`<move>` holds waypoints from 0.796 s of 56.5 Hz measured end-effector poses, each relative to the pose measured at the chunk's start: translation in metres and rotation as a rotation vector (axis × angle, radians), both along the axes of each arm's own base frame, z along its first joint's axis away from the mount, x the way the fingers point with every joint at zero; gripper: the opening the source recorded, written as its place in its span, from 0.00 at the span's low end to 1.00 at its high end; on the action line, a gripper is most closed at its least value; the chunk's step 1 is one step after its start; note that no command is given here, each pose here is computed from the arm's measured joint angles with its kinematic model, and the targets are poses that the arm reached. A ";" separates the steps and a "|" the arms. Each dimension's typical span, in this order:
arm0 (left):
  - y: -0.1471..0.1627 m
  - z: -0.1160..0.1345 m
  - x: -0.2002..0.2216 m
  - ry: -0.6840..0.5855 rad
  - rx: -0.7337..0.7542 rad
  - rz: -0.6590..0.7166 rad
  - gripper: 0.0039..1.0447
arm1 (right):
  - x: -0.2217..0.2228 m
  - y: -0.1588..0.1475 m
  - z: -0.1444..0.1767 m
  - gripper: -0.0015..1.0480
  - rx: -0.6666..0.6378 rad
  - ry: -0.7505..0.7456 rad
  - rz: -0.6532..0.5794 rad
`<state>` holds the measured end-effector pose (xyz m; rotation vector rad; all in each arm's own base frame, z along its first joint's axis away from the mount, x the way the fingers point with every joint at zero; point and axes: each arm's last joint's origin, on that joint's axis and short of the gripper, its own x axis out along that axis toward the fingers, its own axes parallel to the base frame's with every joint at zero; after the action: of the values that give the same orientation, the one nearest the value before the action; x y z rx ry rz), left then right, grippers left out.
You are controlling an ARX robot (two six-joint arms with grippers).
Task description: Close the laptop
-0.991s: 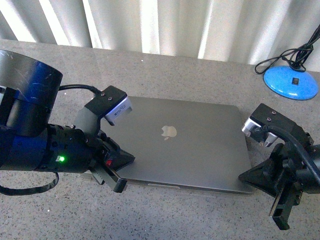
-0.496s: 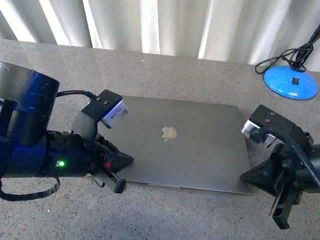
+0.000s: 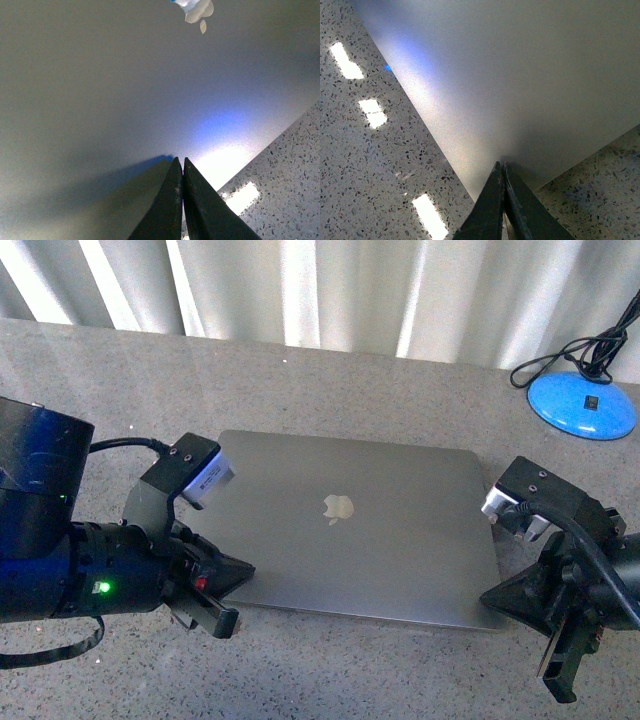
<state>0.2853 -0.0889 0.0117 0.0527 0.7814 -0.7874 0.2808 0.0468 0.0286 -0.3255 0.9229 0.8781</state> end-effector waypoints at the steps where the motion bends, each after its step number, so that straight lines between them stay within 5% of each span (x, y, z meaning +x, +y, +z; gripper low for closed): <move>1: 0.000 0.000 0.000 -0.001 0.000 0.002 0.03 | 0.000 0.000 0.000 0.01 0.000 -0.001 0.000; 21: 0.014 0.008 0.004 -0.059 0.007 0.112 0.03 | 0.001 -0.001 0.007 0.01 0.002 -0.020 -0.005; 30: 0.051 0.050 0.027 -0.280 -0.010 0.453 0.03 | 0.026 -0.014 0.042 0.01 -0.022 -0.156 -0.119; 45: 0.124 0.109 0.018 -0.459 -0.034 0.999 0.03 | 0.062 -0.057 0.110 0.01 -0.016 -0.373 -0.440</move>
<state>0.3033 0.0348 0.1210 -0.1755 0.2751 0.1695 0.3426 -0.0097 0.1383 -0.2728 0.6189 0.3862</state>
